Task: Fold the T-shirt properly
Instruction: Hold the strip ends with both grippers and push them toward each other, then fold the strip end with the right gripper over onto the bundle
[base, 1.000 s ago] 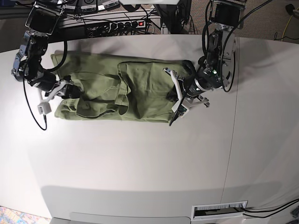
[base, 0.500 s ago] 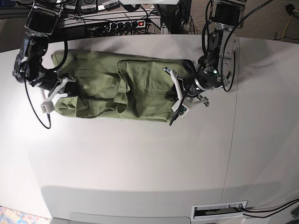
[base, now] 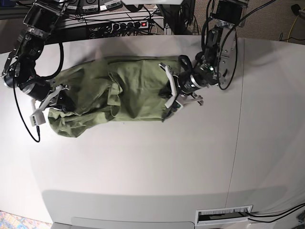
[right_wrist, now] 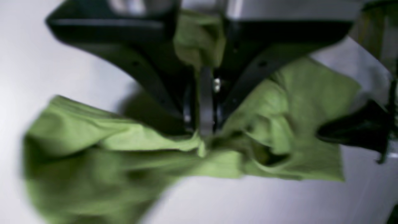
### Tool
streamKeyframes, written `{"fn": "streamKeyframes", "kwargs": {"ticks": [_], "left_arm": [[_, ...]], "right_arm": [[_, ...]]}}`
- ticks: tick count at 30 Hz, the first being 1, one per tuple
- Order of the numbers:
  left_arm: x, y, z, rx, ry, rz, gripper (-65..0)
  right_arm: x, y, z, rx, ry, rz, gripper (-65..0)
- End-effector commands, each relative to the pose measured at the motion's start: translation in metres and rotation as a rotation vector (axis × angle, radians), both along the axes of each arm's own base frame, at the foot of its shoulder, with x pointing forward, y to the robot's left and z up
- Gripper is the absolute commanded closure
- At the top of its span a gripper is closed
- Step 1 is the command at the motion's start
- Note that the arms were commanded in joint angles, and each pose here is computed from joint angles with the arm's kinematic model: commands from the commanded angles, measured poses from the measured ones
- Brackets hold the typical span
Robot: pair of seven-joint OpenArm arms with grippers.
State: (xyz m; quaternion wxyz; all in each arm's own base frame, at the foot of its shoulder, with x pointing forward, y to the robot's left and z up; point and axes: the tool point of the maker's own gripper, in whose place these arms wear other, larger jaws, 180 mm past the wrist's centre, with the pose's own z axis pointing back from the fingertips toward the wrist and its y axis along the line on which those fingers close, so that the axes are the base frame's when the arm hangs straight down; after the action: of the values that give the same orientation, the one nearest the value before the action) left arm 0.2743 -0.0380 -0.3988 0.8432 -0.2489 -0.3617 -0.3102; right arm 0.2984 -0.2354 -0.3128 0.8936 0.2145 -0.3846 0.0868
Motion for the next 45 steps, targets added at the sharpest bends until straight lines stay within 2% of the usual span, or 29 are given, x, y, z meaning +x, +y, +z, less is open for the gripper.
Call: {"fn": "streamKeyframes", "kwargs": {"ticks": [1, 3, 9, 13, 18, 23, 30, 37, 42, 45], "left_arm": [[-0.001, -0.008, 0.005, -0.005, -0.013, -0.022, 0.0], [-0.005, -0.019, 0.006, 0.003, -0.036, -0.059, 0.0], [-0.008, -0.037, 0.005, 0.036, -0.086, -0.055, 0.0], [-0.008, -0.041, -0.001, 0.012, -0.084, -0.053, 0.0], [-0.004, -0.035, -0.023, 0.045, -0.039, -0.051, 0.0], [0.002, -0.035, -0.019, 0.047, -0.052, -0.052, 0.0], [0.016, -0.034, -0.01, 0.048, -0.086, -0.05, 0.0], [0.042, -0.024, 0.002, 0.07, -0.134, 0.002, 0.0], [0.044, -0.025, 0.004, 0.067, -0.14, 0.002, 0.0], [0.043, -0.026, 0.004, 0.054, -0.13, 0.004, 0.0]], "right_arm": [[0.008, 0.004, 0.017, 0.029, -0.067, 0.007, 0.0], [0.008, 0.015, 0.014, 0.071, -0.067, 0.011, 0.0], [0.005, 0.05, 0.009, 0.185, -0.061, 0.043, 0.0], [0.0, 0.092, 0.001, 0.25, -0.024, 0.131, 0.0], [-0.007, 0.153, -0.002, 0.323, 0.0, 0.255, 0.0], [-0.015, 0.194, -0.002, 0.31, 0.005, 0.351, 0.0], [-0.03, 0.215, -0.011, 0.292, 0.052, 0.432, 0.0], [-0.055, 0.218, -0.011, 0.29, 0.059, 0.44, 0.0], [-0.075, 0.219, -0.008, 0.289, 0.054, 0.442, 0.0], [-0.072, 0.219, -0.003, 0.28, 0.027, 0.44, 0.0]]}}
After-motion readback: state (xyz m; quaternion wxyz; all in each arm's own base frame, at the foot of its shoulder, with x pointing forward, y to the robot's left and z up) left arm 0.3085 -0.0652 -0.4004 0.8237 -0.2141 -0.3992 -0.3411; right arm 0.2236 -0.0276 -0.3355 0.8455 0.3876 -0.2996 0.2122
